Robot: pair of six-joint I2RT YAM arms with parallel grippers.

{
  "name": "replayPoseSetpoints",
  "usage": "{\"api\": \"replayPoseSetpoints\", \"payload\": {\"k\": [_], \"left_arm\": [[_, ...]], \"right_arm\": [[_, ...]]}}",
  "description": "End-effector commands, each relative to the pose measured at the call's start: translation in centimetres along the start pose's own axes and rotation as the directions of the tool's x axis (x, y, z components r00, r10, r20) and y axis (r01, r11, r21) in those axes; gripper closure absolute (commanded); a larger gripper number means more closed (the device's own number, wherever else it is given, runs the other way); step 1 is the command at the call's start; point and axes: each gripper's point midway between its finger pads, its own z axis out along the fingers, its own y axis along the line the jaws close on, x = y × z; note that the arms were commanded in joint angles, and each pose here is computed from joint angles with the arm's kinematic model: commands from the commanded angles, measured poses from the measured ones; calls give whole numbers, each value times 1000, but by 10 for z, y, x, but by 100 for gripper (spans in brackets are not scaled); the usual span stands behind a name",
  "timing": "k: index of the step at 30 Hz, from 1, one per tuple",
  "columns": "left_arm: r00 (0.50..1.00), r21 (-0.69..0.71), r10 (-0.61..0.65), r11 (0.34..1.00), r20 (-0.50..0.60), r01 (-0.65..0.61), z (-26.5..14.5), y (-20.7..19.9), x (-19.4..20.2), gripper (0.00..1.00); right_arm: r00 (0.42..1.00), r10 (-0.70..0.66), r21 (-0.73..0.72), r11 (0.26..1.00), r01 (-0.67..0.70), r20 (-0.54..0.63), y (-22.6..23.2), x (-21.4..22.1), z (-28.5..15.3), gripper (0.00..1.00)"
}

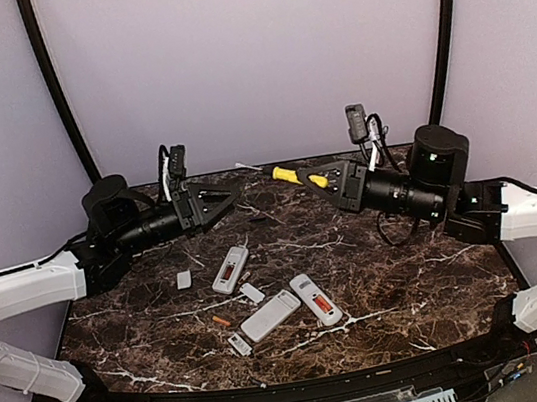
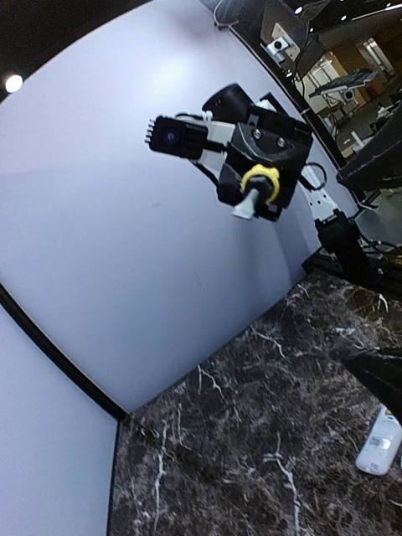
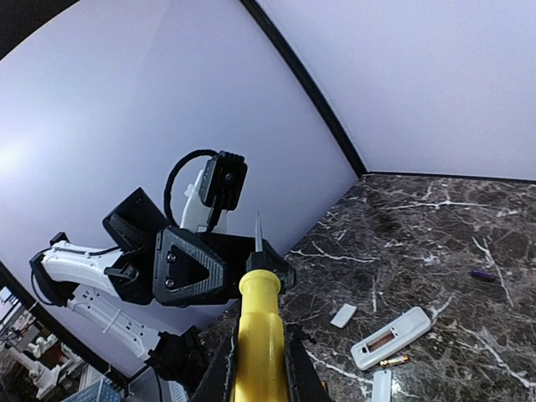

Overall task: Unload the batteries from the remote control
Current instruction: Pass from the left arm to the right

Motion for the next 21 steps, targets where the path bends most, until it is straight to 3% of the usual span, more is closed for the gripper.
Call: {"api": "replayPoseSetpoints", "payload": {"k": [1,5,11,21], "left_arm": [[991,-247,-81,968,-104,53,0,54,33,36],[972,-309,-158,946,-176,98,10,76,67,36],[926,-363,-285,913,-247,184,32,103,105,36],[869,-434,-371,876,-327,211,55,134,155,38]], "right_arm": [[995,-31,347,936,62,-94,-64,16,-29,100],[985,25,504,861,65,-169,-102,39,-61,100],[974,81,597,800,62,-210,-129,65,-88,100],[932,125,602,790,115,-341,-144,98,-82,100]]}}
